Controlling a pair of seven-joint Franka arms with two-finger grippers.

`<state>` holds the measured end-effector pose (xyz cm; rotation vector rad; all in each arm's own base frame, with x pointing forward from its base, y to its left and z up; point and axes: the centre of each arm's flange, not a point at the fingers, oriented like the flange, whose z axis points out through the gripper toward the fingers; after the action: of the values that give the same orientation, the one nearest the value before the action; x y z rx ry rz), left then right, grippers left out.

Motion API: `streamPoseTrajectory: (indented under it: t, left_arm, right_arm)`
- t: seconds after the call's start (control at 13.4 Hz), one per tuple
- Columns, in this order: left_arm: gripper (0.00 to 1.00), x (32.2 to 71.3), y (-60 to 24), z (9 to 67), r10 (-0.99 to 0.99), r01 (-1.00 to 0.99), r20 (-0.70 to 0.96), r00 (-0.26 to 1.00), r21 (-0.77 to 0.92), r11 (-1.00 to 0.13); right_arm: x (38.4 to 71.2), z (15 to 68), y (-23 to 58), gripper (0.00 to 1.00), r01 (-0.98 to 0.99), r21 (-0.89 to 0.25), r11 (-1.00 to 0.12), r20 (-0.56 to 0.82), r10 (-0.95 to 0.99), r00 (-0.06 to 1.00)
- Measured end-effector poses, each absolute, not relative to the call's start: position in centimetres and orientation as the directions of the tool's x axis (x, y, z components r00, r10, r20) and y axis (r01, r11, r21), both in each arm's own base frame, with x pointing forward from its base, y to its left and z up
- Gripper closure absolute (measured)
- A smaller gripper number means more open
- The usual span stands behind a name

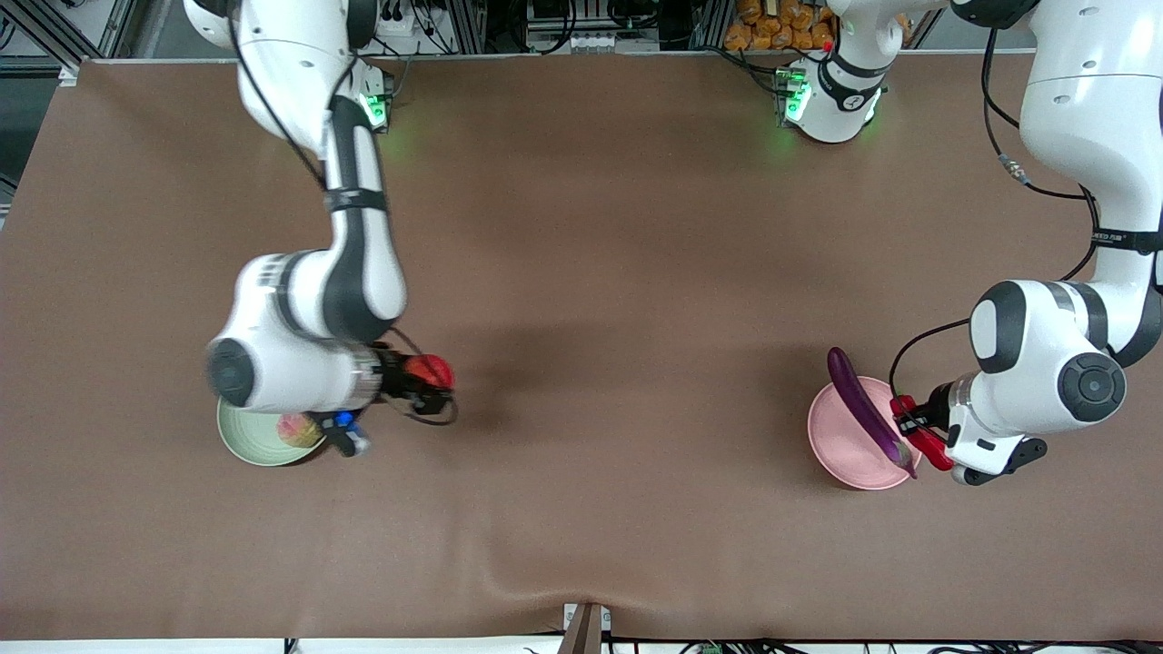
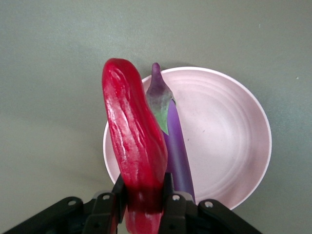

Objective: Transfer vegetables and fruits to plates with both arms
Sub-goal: 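Place the pepper on the pink plate while the right gripper places the apple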

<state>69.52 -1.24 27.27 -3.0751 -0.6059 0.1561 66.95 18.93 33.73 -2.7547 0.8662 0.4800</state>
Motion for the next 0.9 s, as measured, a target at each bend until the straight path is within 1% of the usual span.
streamPoseTrajectory:
  t: [0.22,0.45,0.67,0.9]
  left_arm:
    - [0.68,69.6,-1.3,26.3,0.412,0.413,-0.105,0.905,-0.008,-0.911]
    - [0.68,70.2,-2.7,27.0,0.413,0.415,-0.069,0.908,0.016,-0.91]
    - [0.68,70.7,-6.6,27.4,0.371,0.371,-0.018,0.929,0.047,-0.927]
    - [0.68,70.5,-10.8,25.1,0.312,0.312,0.0,0.95,0.051,-0.949]
  right_arm:
    - [67.4,32.4,7.6,0.14,-0.424,-0.116,-0.898,-0.367,-0.358,0.859]
    - [67.0,28.6,-3.7,0.14,-0.253,-0.199,-0.947,-0.362,-0.169,0.917]
    - [66.6,24.0,-10.1,0.14,-0.153,-0.279,-0.948,-0.322,-0.058,0.945]
    - [65.8,20.5,-13.5,0.14,-0.102,-0.369,-0.924,-0.299,0.015,0.954]
